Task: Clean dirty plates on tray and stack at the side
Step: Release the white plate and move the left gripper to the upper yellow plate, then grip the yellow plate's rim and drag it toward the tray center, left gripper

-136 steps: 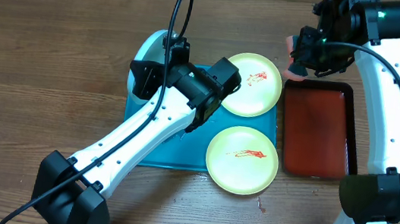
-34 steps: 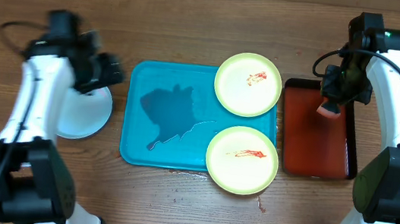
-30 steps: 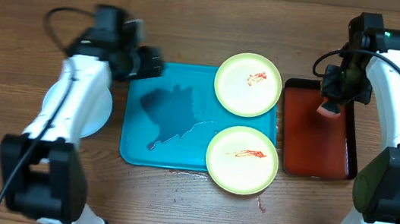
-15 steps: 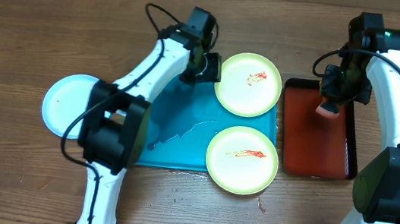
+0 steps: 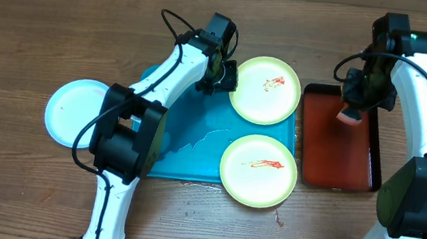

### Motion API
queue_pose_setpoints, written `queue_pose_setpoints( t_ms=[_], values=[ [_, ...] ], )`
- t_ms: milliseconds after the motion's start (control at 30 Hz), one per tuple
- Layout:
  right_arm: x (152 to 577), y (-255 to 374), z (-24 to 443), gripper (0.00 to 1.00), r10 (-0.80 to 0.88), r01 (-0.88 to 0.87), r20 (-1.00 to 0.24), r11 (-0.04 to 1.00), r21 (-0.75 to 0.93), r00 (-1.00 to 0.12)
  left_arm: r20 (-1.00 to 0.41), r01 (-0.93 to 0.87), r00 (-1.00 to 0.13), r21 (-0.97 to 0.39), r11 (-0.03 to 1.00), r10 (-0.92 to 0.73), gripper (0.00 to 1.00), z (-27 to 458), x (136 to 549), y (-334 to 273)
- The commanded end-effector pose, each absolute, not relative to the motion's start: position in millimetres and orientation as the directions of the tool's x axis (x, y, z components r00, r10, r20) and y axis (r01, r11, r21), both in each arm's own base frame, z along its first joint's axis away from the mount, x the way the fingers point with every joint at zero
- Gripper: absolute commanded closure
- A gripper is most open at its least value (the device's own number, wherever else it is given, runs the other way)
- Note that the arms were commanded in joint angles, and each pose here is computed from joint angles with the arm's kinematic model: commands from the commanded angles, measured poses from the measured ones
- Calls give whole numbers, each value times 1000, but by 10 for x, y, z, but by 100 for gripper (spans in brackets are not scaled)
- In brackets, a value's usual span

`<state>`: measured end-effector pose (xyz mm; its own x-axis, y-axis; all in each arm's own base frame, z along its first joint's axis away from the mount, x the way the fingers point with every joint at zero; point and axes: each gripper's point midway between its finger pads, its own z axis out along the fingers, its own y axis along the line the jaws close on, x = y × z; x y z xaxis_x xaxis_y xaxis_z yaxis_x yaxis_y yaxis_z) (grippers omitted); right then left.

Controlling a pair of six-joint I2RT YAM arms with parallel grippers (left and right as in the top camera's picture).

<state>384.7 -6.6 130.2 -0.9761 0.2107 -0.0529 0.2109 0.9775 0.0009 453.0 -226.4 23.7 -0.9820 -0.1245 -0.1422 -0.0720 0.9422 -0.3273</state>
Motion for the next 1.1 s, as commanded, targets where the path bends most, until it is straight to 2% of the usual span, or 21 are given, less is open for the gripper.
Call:
queue_pose_setpoints(
  t_ms=[0, 233, 300, 367, 567, 767, 1000, 1067],
  values=[
    [3862, -61, 1306, 96, 204, 204, -59, 979, 8, -977, -125, -71, -985, -309, 948, -115, 66, 91, 4515, -2343],
    [3861, -62, 1306, 96, 204, 204, -59, 979, 7, -977, -128, -65, -986, -309, 949, -109, 78, 26, 4526, -2376],
    [3862, -61, 1306, 96, 204, 204, -59, 979, 8, -977, -134, -63, -985, -312, 948, -110, 85, 31, 4541, -2383],
    [3871, -61, 1307, 96, 205, 205, -62, 979, 9, -977, -134, -62, -985, -313, 948, -109, 96, 32, 4543, -2382],
    [3908, -27, 1310, 96, 188, 188, -77, 982, 13, -979, -120, -62, -988, -288, 956, -100, 96, 82, 4553, -2182],
    [4055, 290, 1416, 96, 81, 69, -134, 994, 90, -988, -88, -57, -993, -237, 970, -80, 96, 323, 4472, -1738],
    [4300, 1269, 1750, 96, -51, -144, -286, 938, 314, -957, 7, -52, -999, -96, 994, -52, 96, 504, 4153, -1219],
    [4290, 1553, 1781, 96, -100, -208, -316, 922, 328, -943, 37, -30, -999, -89, 996, -27, 96, 500, 4080, -1180]
  ],
)
